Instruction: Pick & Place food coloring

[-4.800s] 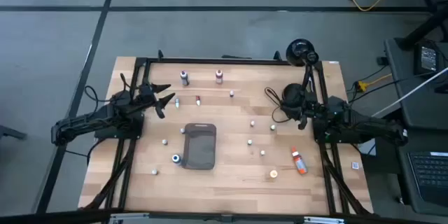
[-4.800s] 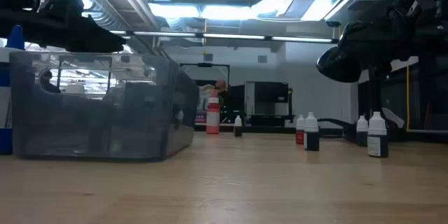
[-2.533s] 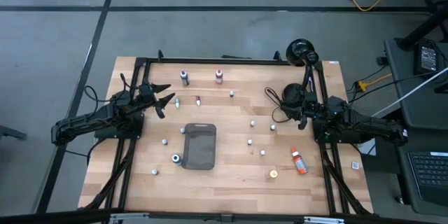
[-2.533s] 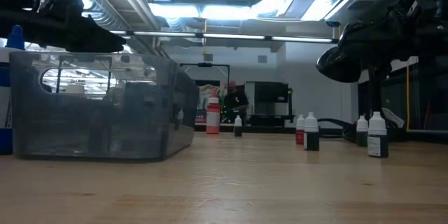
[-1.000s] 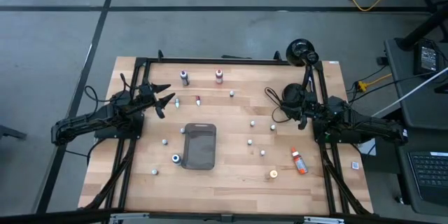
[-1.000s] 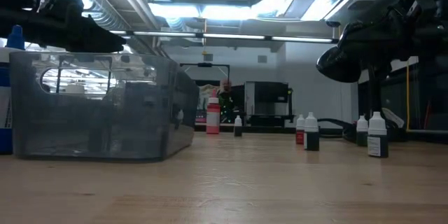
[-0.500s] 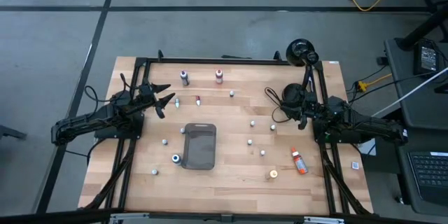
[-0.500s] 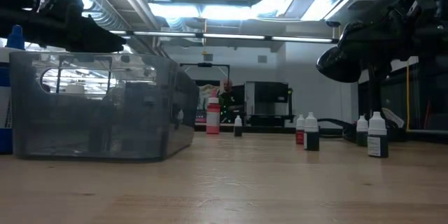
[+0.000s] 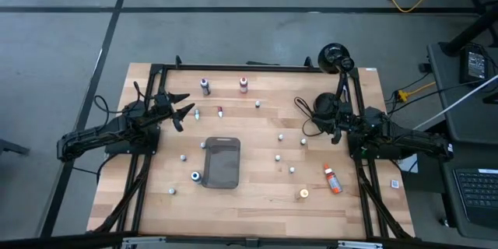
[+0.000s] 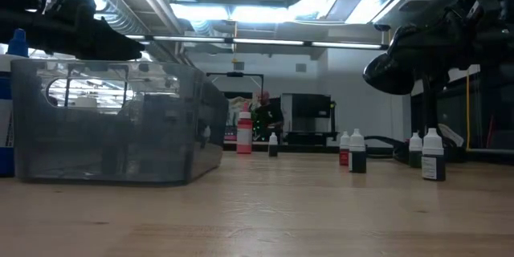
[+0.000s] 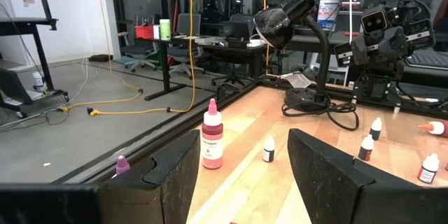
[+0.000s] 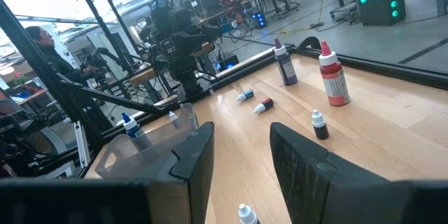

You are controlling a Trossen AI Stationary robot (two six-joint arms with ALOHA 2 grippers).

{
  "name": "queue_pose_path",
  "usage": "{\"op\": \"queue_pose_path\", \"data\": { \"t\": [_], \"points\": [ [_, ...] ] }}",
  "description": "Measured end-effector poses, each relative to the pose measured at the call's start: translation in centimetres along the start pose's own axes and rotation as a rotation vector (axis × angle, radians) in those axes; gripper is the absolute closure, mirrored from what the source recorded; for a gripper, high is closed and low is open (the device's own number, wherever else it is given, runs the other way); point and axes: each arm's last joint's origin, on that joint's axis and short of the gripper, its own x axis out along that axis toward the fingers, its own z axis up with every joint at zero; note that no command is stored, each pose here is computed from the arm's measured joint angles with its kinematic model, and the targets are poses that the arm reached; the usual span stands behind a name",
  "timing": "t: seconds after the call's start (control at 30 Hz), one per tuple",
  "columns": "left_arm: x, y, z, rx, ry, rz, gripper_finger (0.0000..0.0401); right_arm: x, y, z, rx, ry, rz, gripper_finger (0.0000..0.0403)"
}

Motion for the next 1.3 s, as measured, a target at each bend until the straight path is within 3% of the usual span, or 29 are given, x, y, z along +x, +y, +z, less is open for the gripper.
{"op": "queue_pose_path", "data": {
  "t": [0.53,0.77,0.97,1.3],
  "points": [
    [0.0,0.0,0.0,0.000,0.000,0.000,0.0189,0.0,0.0,0.0,-0.001,-0.001,-0.001,0.0260],
    [0.0,0.0,0.0,0.000,0.000,0.000,0.0189,0.0,-0.2,0.3,-0.004,-0.060,-0.084,0.0260],
    [0.0,0.0,0.0,0.000,0.000,0.000,0.0189,0.0,-0.2,0.3,-0.101,-0.057,-0.097,0.0260],
    [0.0,0.0,0.0,0.000,0.000,0.000,0.0189,-0.5,1.0,3.2,-0.105,-0.033,-0.109,0.0260]
  ]
}}
